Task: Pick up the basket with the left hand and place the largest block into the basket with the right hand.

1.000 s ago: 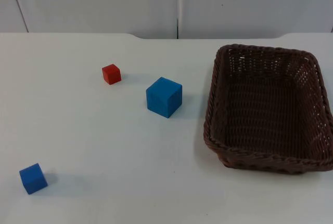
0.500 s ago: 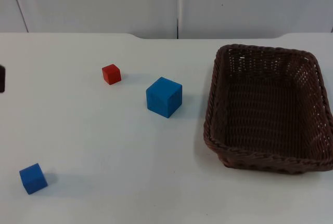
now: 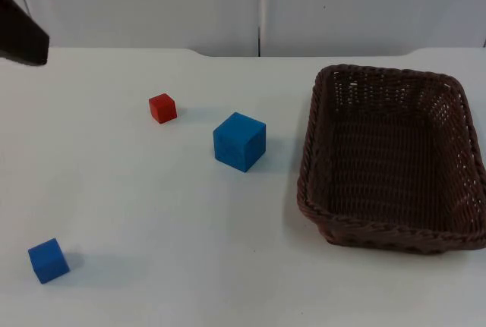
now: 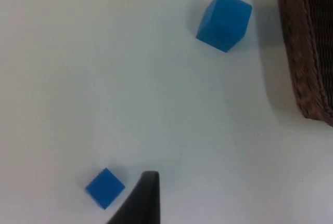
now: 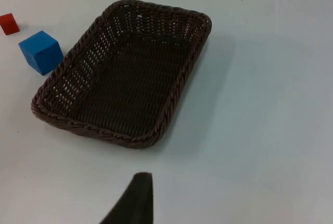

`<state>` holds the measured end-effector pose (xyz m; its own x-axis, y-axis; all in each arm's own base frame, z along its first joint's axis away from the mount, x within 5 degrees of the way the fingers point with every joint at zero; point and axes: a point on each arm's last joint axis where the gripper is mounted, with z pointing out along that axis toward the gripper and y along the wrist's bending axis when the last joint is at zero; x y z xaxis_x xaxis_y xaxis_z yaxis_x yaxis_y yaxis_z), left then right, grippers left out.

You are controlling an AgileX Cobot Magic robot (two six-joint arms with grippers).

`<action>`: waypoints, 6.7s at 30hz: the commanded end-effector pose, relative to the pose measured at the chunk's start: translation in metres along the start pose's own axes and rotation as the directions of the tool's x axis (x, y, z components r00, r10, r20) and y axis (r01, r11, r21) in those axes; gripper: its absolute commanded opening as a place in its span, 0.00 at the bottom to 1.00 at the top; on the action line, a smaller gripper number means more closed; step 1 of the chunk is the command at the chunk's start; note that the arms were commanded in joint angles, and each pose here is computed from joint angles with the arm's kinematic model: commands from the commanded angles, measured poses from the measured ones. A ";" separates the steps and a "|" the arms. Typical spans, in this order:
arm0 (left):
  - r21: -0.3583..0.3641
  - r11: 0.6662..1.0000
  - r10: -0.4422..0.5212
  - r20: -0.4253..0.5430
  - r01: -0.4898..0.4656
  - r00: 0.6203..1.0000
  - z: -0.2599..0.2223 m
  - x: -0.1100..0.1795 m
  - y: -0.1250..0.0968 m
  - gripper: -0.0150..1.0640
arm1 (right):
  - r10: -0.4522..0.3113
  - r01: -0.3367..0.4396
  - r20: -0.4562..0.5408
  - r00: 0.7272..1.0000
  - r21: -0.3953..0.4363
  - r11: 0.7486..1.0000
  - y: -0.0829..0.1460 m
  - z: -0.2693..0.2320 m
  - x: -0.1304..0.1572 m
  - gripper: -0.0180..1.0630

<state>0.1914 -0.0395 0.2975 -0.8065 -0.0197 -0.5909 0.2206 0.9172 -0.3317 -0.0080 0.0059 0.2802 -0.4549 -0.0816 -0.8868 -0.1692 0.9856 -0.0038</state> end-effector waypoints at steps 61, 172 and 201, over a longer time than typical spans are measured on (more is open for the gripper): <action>0.205 0.975 0.149 -0.308 -0.087 0.940 0.290 -0.077 -0.134 0.99 | -0.005 0.005 0.006 1.000 0.005 1.000 0.000 0.000 0.000 0.99; 0.092 0.996 0.045 -0.392 -0.010 0.919 0.171 -0.094 -0.116 0.01 | -0.019 0.018 0.004 1.000 0.026 0.999 -0.002 0.000 0.000 0.99; -0.057 0.965 -0.263 -0.294 0.258 0.919 0.046 0.029 0.013 0.01 | -0.019 0.018 0.004 1.000 0.026 0.999 -0.002 0.000 0.000 0.99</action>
<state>0.2033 -0.0466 0.2373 -0.9658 -0.1449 -0.2149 -0.0423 0.9062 -0.4207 -0.0078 0.0042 0.2801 -0.4536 -0.0980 -0.8858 -0.1599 0.9868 -0.0272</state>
